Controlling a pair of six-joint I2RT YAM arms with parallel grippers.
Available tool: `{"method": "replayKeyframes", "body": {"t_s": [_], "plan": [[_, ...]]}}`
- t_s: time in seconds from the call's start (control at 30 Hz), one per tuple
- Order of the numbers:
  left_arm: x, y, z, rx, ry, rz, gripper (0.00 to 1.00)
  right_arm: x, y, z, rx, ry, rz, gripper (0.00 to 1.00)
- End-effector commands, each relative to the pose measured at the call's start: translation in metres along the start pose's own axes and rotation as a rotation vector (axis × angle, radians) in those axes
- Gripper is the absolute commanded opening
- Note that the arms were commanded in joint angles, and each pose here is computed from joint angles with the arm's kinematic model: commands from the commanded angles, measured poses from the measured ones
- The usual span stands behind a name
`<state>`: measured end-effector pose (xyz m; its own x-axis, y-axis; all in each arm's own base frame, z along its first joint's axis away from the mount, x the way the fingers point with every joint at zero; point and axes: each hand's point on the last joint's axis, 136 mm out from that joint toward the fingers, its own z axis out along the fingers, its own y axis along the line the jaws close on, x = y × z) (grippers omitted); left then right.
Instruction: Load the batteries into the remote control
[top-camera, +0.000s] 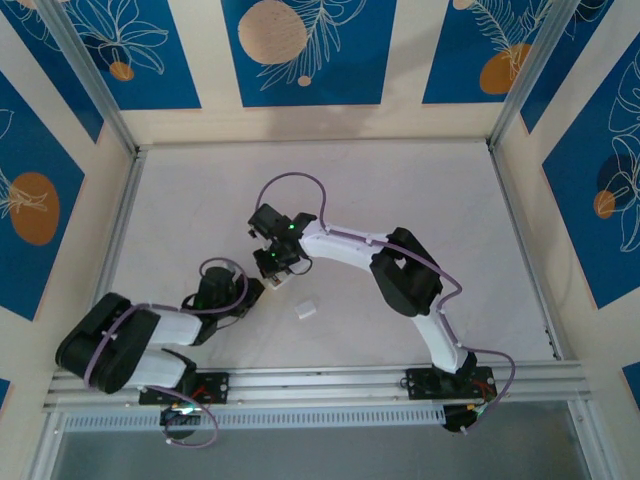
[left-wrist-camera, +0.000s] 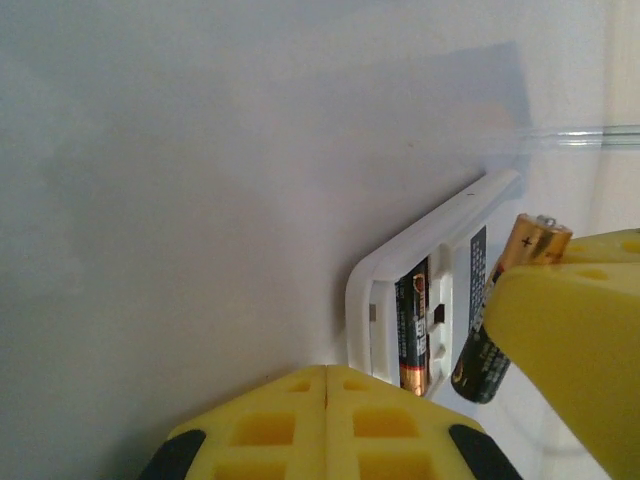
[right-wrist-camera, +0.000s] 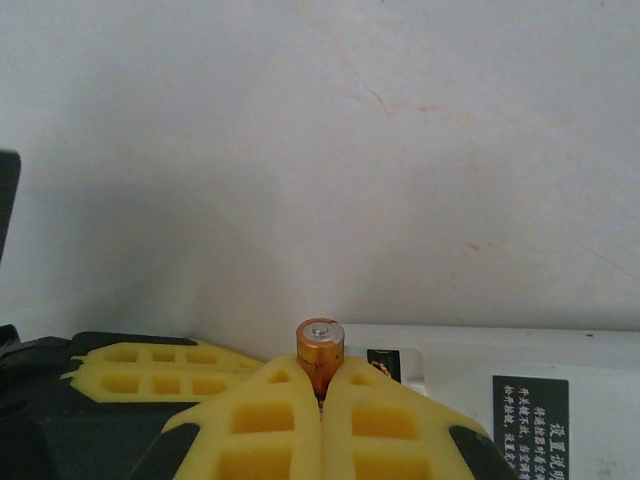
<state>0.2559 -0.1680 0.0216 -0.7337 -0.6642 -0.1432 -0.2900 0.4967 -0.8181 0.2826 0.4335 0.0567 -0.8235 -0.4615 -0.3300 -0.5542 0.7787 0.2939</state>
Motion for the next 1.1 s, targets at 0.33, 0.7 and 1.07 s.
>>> {"method": "replayKeyframes", "body": {"t_s": [0.33,0.7,1.07], "plan": [[-0.002,-0.003,0.004,0.056,-0.008,-0.012,0.00,0.008,0.001,0.015,-0.006,0.039,-0.009,0.00],[-0.005,-0.005,-0.004,0.025,-0.026,0.040,0.05,0.013,-0.001,0.016,-0.008,0.030,-0.005,0.00],[-0.020,0.003,-0.042,-0.100,-0.137,0.094,0.31,0.012,0.004,0.008,-0.034,-0.054,-0.023,0.00]]}}
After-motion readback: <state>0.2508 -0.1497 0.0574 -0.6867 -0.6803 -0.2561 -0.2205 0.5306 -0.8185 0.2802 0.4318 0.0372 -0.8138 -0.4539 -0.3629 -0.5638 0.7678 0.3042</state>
